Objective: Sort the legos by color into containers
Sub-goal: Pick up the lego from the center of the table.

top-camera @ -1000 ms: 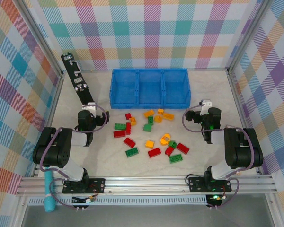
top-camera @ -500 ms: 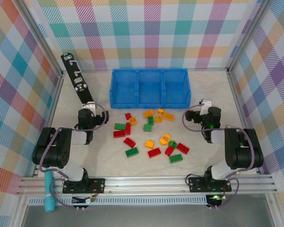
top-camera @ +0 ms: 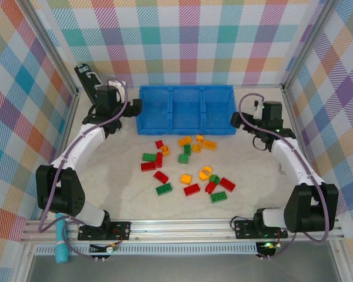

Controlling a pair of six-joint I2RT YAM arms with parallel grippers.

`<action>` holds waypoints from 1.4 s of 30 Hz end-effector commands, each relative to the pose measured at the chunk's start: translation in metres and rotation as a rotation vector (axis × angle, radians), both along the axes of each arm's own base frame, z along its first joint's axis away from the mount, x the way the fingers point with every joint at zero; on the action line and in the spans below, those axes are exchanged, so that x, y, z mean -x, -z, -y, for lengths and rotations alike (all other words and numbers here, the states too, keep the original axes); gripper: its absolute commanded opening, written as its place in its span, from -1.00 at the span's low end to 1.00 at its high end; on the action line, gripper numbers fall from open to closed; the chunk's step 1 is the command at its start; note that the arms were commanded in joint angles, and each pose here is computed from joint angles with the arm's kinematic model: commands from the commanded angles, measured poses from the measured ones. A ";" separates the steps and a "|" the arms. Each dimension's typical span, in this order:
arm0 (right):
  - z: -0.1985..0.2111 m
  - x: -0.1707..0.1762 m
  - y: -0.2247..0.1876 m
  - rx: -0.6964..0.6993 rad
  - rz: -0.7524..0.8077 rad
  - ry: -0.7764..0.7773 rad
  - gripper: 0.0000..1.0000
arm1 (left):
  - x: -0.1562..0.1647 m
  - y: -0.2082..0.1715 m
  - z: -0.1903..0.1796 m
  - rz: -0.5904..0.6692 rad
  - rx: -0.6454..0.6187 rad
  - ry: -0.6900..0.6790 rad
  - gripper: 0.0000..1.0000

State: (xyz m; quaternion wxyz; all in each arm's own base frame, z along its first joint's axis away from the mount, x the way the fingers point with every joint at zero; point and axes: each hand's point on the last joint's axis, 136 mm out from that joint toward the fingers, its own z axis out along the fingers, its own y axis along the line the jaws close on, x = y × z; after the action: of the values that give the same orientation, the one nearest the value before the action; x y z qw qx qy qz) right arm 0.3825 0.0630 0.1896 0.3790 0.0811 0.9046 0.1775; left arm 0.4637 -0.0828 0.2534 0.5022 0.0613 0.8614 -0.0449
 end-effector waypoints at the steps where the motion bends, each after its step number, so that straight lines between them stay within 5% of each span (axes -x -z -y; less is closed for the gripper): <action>1: -0.019 0.043 0.023 -0.076 -0.254 0.055 0.97 | 0.016 0.023 0.015 -0.156 -0.028 0.072 1.00; 10: -0.076 0.055 0.068 -0.187 -0.511 0.129 0.97 | 0.035 -0.005 0.043 -0.153 0.004 0.191 1.00; 18: -0.108 0.035 0.100 -0.097 -0.606 0.065 0.97 | 0.058 -0.026 0.049 -0.136 0.022 0.249 1.00; 42: -0.116 0.009 0.151 0.134 -0.692 -0.103 0.86 | 0.076 -0.030 0.044 -0.150 0.013 0.252 0.99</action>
State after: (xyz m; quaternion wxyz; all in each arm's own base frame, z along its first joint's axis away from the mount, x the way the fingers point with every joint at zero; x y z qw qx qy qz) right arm 0.3738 0.1730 0.0410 0.0514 0.0911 0.9895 0.0994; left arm 0.3945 -0.1224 0.2711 0.4199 0.1506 0.8882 -0.1098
